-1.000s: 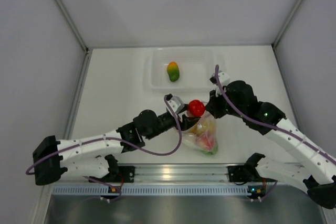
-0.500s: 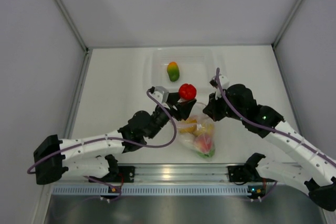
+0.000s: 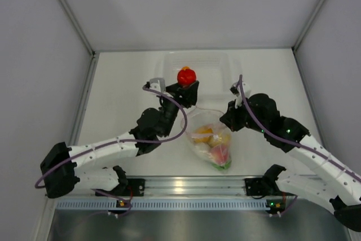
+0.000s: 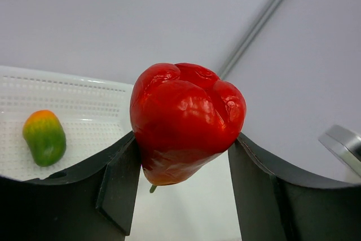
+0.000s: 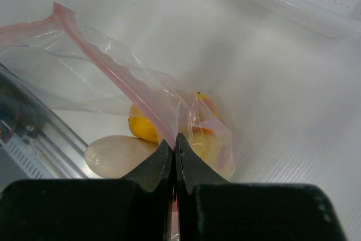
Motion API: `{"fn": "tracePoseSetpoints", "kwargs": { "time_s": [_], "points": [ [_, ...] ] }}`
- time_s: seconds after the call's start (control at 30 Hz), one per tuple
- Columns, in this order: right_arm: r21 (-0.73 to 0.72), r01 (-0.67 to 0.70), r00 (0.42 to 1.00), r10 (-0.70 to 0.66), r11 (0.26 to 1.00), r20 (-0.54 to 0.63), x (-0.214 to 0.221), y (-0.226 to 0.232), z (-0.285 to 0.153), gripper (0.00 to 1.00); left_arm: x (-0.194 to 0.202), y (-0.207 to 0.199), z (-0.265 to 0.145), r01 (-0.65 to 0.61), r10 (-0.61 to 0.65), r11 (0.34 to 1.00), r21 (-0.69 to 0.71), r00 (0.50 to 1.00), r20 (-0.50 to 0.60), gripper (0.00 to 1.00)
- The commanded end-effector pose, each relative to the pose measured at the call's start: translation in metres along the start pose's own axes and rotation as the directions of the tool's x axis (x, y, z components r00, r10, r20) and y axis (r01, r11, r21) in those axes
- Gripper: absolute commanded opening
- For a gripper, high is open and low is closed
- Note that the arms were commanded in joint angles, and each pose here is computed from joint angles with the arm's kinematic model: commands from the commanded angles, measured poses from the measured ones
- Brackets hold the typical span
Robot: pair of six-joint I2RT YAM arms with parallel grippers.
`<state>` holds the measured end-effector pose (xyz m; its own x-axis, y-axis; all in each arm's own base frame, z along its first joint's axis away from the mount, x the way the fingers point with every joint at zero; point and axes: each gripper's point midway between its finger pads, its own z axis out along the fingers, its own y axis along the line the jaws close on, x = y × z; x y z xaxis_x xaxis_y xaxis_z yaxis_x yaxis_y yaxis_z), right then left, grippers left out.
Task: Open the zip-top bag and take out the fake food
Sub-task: Place the fake fruit in the bin.
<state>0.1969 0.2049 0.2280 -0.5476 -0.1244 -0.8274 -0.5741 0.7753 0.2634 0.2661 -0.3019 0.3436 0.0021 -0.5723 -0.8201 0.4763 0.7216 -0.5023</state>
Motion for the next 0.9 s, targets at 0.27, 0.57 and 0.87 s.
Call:
{"fn": "tracePoseSetpoints", "kwargs": {
  "time_s": [0.27,0.57,0.87],
  "points": [
    [0.053,-0.010,0.991,0.003,0.999,0.136,-0.029,-0.006,-0.025,0.00,-0.001,0.094,0.096,-0.049,0.043,0.981,-0.186,0.998,-0.039,0.00],
    [0.077,-0.006,0.989,-0.005,0.997,0.150,-0.031,-0.010,-0.039,0.00,0.048,0.183,0.152,-0.099,0.063,0.957,-0.272,0.988,-0.138,0.02],
    [0.116,-0.012,0.989,-0.006,0.993,0.151,-0.025,-0.018,-0.041,0.00,0.106,0.229,0.155,-0.122,0.043,0.941,-0.315,0.968,-0.248,0.36]
  ]
}}
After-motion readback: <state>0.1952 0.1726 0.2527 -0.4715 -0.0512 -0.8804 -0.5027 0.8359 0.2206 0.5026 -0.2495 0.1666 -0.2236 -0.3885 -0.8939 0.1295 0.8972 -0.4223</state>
